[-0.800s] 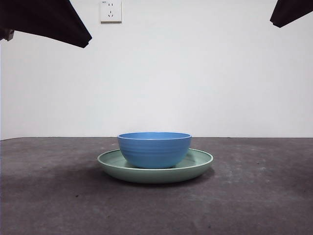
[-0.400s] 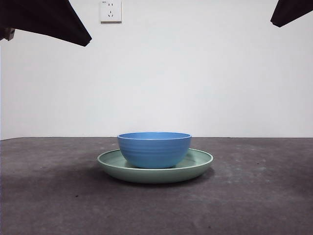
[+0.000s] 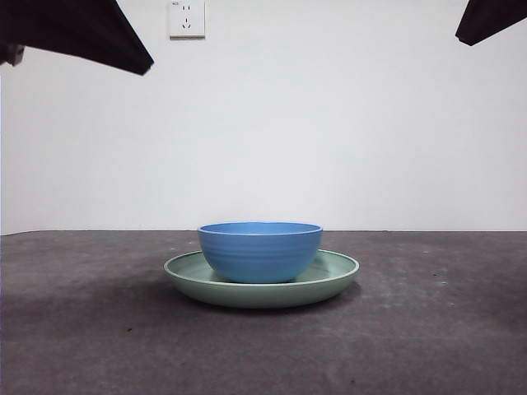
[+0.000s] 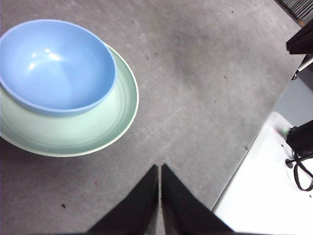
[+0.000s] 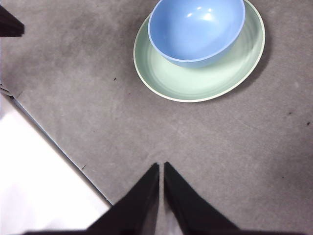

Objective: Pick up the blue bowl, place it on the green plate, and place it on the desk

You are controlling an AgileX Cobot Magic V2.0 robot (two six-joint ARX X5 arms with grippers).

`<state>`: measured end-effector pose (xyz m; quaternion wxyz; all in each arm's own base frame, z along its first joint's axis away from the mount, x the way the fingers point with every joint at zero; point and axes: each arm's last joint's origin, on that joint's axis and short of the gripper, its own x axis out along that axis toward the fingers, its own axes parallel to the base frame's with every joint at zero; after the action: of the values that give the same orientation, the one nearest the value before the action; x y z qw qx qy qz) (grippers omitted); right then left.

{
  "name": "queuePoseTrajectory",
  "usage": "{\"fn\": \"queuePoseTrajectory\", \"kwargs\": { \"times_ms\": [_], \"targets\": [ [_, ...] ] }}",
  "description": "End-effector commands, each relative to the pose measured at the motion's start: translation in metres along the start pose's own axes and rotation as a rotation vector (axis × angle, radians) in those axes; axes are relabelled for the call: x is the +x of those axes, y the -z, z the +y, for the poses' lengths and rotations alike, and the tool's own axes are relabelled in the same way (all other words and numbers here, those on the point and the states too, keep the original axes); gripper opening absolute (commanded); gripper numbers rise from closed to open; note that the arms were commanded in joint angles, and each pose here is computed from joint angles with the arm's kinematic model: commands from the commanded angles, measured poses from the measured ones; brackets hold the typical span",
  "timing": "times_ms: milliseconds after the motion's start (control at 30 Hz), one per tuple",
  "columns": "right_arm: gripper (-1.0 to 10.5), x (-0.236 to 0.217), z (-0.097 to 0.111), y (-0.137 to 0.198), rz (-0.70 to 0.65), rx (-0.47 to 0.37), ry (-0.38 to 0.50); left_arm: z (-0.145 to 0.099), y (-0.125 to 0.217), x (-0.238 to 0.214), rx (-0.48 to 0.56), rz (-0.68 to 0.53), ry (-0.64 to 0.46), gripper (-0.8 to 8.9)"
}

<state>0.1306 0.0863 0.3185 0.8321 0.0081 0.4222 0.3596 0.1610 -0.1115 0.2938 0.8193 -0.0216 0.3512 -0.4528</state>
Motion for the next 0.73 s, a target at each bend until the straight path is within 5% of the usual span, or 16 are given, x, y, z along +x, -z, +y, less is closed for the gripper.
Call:
{"fn": "queuePoseTrajectory", "kwargs": {
  "times_ms": [33,433,733],
  "targets": [
    [0.1,-0.002,0.002,-0.004,-0.009,-0.02,-0.005,-0.004,-0.004,-0.013,0.109,-0.064,-0.013,0.1],
    [0.1,-0.002,0.002,-0.004,-0.009,-0.02,-0.005,0.007,0.021,-0.092,0.249,-0.669,-0.587,0.1],
    [0.1,-0.002,0.002,-0.004,-0.009,-0.02,-0.005,0.029,0.098,-0.08,0.183,-0.752,-0.846,0.09]
  ]
}}
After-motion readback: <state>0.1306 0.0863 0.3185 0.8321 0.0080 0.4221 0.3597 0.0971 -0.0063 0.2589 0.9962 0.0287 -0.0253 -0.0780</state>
